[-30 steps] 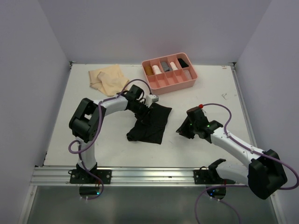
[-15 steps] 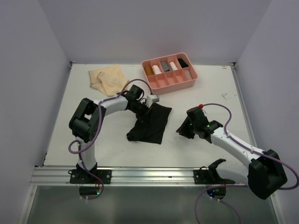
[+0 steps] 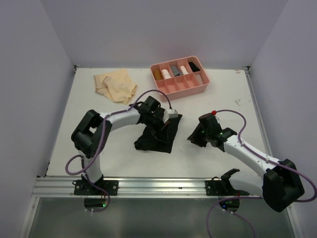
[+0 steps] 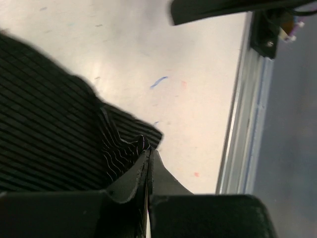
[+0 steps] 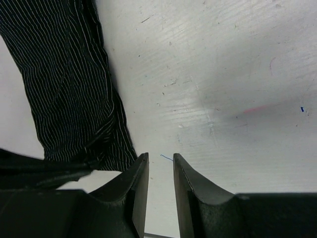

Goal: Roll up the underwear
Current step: Fold the underwear

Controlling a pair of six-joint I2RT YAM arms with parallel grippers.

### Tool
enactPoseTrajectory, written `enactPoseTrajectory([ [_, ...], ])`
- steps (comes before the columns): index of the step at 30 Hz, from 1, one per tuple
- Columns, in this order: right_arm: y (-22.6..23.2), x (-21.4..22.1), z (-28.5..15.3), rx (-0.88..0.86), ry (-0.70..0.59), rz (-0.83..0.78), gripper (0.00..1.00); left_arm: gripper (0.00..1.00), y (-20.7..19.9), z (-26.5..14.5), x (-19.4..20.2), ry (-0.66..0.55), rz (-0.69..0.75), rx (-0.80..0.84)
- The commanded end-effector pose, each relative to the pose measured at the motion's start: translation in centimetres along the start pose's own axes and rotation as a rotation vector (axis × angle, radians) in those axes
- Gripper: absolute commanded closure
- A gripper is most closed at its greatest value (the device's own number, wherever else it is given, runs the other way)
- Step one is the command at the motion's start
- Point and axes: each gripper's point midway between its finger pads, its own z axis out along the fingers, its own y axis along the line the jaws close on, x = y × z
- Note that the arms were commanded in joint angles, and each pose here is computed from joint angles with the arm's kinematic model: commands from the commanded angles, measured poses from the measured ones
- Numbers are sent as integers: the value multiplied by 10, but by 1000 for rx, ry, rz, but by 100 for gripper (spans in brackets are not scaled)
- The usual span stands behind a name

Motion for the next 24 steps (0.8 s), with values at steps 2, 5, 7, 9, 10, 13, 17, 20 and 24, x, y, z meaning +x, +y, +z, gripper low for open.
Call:
enactPoseTrajectory([
  [2,13,-16,-4,-24,-47,-6,69,93,-69,-4,-13,-43,162,178],
  [5,22,-24,-3,-35,-58,-22,68,63,-75,-10,-19,-77,181,170],
  [7,25,-28,2,-33,-60,-33,67,58,-70,-21,-31,-108,196,138],
  [9,32,-35,10,-37,-62,-39,67,53,-66,-33,-44,-154,183,122],
  [10,34,-38,13,-39,-63,-41,67,53,-53,-49,-58,-200,170,72],
  [13,45,-50,33,-40,-58,-52,67,54,-6,-85,-79,-286,103,-101],
  [17,71,-73,60,-62,-68,-59,66,54,55,-113,-73,-282,63,-332],
  [20,83,-80,88,-71,-31,-50,66,55,88,-121,-58,-244,-1,-402],
  [24,94,-97,107,-92,-54,-13,64,55,110,-126,-40,-239,-66,-408],
])
